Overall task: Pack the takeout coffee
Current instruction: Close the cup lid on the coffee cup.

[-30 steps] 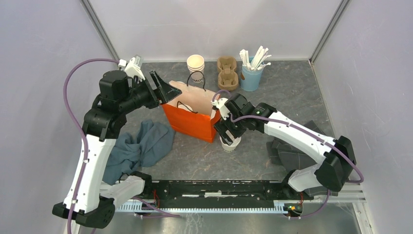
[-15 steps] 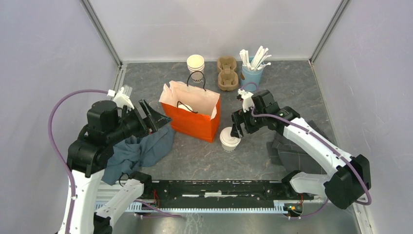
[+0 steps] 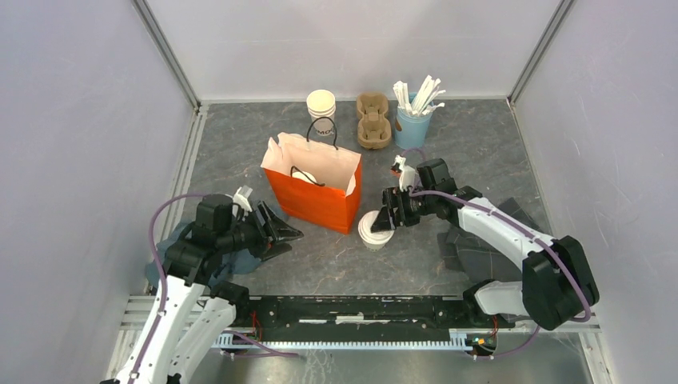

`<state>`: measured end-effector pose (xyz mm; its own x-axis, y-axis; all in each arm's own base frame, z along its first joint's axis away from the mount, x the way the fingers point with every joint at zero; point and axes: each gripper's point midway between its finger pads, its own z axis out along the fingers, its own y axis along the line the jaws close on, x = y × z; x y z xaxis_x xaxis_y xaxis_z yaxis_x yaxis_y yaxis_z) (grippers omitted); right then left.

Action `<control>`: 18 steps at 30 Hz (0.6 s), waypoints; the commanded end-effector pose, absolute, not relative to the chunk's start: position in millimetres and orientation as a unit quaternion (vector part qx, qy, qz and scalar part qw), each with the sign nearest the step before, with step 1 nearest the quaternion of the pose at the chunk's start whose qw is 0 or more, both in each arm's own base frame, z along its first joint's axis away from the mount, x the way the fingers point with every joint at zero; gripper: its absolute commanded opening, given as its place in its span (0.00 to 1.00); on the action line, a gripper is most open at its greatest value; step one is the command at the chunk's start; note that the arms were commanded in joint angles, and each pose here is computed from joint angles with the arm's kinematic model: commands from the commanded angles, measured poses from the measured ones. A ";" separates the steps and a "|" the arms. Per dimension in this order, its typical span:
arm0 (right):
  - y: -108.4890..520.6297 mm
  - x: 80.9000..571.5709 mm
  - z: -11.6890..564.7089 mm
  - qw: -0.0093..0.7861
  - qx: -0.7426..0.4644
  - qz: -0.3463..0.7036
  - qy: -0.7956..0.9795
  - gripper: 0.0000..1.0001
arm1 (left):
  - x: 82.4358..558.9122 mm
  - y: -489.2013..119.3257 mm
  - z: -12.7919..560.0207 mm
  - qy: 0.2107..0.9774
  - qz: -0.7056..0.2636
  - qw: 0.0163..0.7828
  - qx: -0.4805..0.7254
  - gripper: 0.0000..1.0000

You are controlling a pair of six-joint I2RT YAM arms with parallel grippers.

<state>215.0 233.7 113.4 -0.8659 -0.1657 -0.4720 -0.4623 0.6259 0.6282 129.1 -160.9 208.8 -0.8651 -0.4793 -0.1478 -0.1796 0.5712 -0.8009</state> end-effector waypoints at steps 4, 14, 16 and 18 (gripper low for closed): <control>254.7 207.8 139.6 0.217 -0.172 0.457 0.845 0.81 | 136.6 -182.9 229.9 0.822 -0.508 0.180 -0.185 0.67; 269.1 194.2 123.5 0.207 -0.170 0.448 0.853 0.79 | 140.3 -210.7 203.1 0.833 -0.502 0.160 -0.170 0.67; 264.8 195.3 118.5 0.207 -0.162 0.432 0.862 0.78 | 140.7 -224.1 201.5 0.833 -0.505 0.161 -0.160 0.67; 266.2 191.0 118.6 0.203 -0.163 0.439 0.860 0.78 | 141.3 -238.5 197.1 0.830 -0.509 0.162 -0.159 0.66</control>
<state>185.0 263.8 113.5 -0.8755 -0.1391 -0.4627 -0.4551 0.5592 0.6930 125.7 -214.0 187.4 -0.9198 -0.3838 -0.0817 -0.1276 0.4894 -0.8627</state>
